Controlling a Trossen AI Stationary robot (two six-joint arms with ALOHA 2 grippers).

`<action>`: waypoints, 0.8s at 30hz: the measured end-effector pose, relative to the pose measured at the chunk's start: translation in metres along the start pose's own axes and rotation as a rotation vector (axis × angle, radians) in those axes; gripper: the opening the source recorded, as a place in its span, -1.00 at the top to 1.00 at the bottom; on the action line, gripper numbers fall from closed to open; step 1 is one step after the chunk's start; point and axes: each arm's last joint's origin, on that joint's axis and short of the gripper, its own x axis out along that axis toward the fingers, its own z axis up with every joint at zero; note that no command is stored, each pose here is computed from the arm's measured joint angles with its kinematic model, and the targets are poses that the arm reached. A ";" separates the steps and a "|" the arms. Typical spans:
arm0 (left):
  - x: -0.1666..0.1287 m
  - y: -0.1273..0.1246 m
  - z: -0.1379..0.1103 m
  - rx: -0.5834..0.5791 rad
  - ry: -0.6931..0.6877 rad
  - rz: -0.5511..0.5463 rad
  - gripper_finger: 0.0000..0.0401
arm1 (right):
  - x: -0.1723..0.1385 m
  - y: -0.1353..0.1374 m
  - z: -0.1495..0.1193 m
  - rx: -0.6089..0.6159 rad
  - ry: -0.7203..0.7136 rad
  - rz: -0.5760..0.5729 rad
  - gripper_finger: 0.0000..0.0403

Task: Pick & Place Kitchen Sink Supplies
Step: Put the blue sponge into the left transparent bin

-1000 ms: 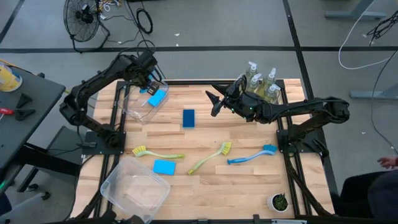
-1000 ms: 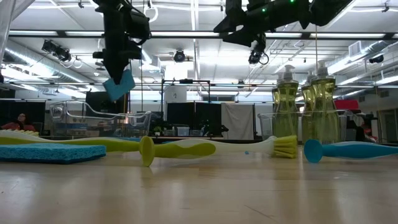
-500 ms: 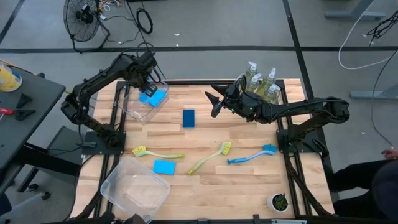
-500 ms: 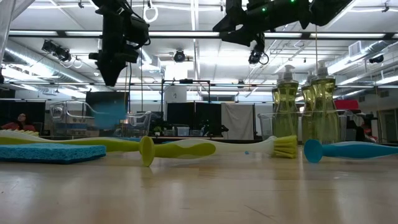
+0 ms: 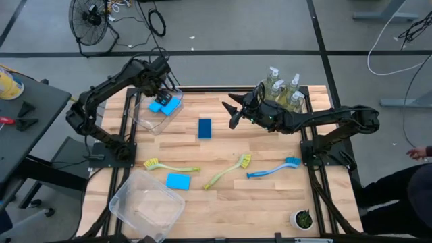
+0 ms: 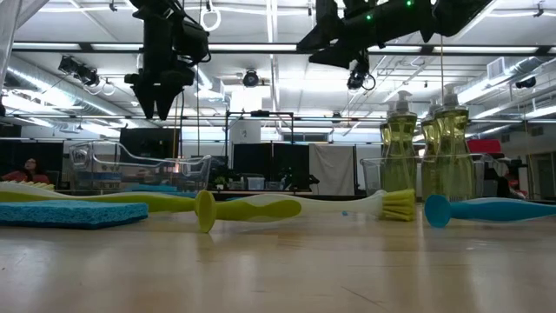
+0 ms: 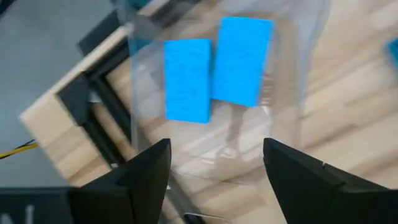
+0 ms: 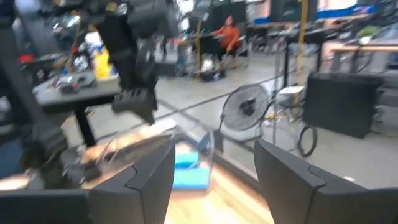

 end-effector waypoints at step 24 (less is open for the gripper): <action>-0.051 -0.108 -0.009 -0.016 -0.270 -0.589 -0.21 | -0.003 0.000 -0.023 0.015 0.251 0.117 -0.09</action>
